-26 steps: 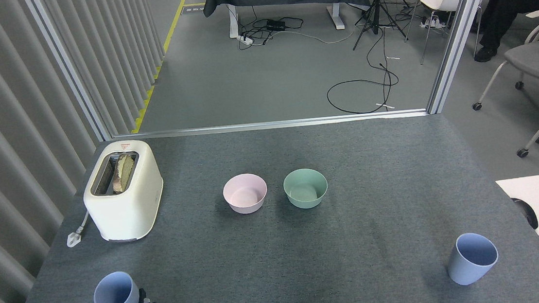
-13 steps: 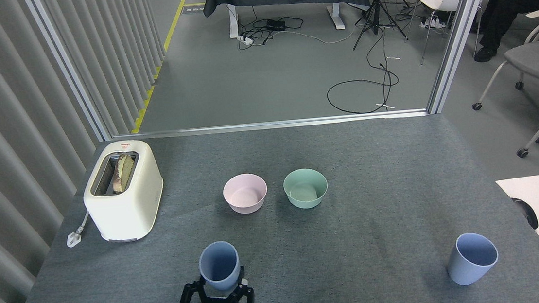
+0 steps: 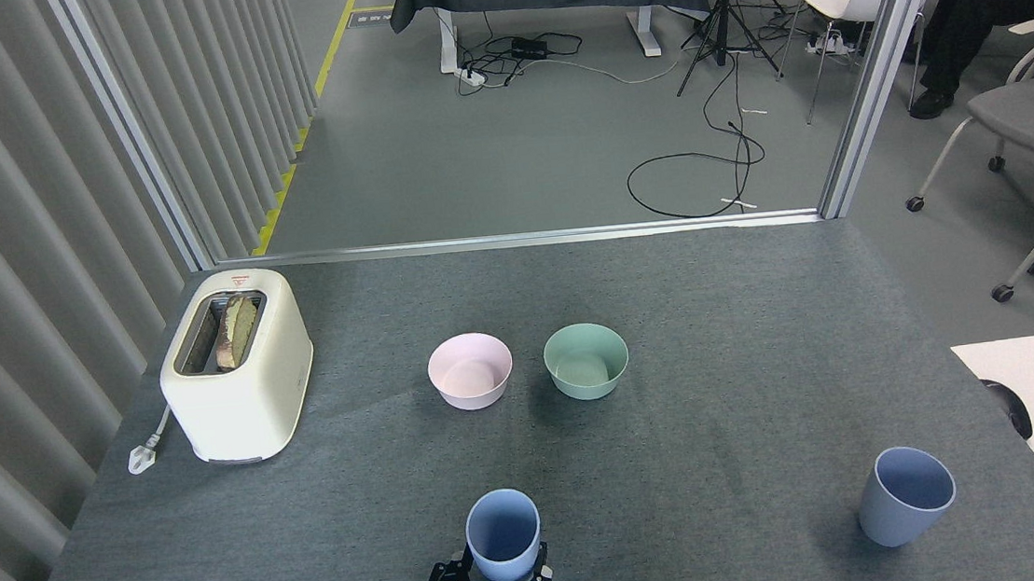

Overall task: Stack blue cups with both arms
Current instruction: 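Carry the cup toward the table center and lower it down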

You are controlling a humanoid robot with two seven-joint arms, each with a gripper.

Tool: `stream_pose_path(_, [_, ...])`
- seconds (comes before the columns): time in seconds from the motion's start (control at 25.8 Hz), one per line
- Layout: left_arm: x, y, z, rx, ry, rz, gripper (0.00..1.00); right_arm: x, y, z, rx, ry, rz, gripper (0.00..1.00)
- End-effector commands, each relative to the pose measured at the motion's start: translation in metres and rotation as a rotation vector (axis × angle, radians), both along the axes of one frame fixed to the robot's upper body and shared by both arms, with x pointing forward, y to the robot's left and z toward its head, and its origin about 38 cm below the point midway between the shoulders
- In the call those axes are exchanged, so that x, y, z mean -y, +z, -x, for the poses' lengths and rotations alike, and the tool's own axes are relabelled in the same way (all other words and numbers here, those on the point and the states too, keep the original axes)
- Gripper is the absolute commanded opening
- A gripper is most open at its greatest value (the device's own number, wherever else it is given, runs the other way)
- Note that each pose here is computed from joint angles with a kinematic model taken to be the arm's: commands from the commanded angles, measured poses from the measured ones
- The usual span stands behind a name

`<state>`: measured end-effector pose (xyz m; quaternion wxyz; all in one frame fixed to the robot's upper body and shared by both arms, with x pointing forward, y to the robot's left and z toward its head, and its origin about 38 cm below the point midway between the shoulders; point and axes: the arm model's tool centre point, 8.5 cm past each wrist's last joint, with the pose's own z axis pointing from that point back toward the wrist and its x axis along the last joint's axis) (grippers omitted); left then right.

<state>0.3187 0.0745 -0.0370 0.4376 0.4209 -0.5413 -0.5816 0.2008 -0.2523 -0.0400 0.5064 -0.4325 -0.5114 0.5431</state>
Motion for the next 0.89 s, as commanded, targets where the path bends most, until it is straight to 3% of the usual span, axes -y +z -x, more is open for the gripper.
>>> stream_pose_path(0.0, [0.0005,-0.0031,0.002,-0.009,-0.004,-0.006,0.61,0.0,-0.0005,0.0005,-0.001,-0.001,-0.002,1.0])
stream_pose_path(0.27, [-0.0007,-0.0104,0.0016,-0.024,-0.005,-0.02,0.65,0.0,-0.0006,0.0005,-0.002,-0.001,-0.001,1.0])
stream_pose_path(0.58, [0.0082,-0.0041,-0.0057,-0.006,-0.009,-0.007,0.66,-0.0002,-0.0005,0.0005,-0.001,0.001,-0.002,1.0])
stream_pose_path(0.85, [0.0072,-0.0055,-0.0056,-0.011,-0.007,-0.008,0.77,0.0004,-0.0004,0.0006,-0.001,-0.001,-0.002,1.0])
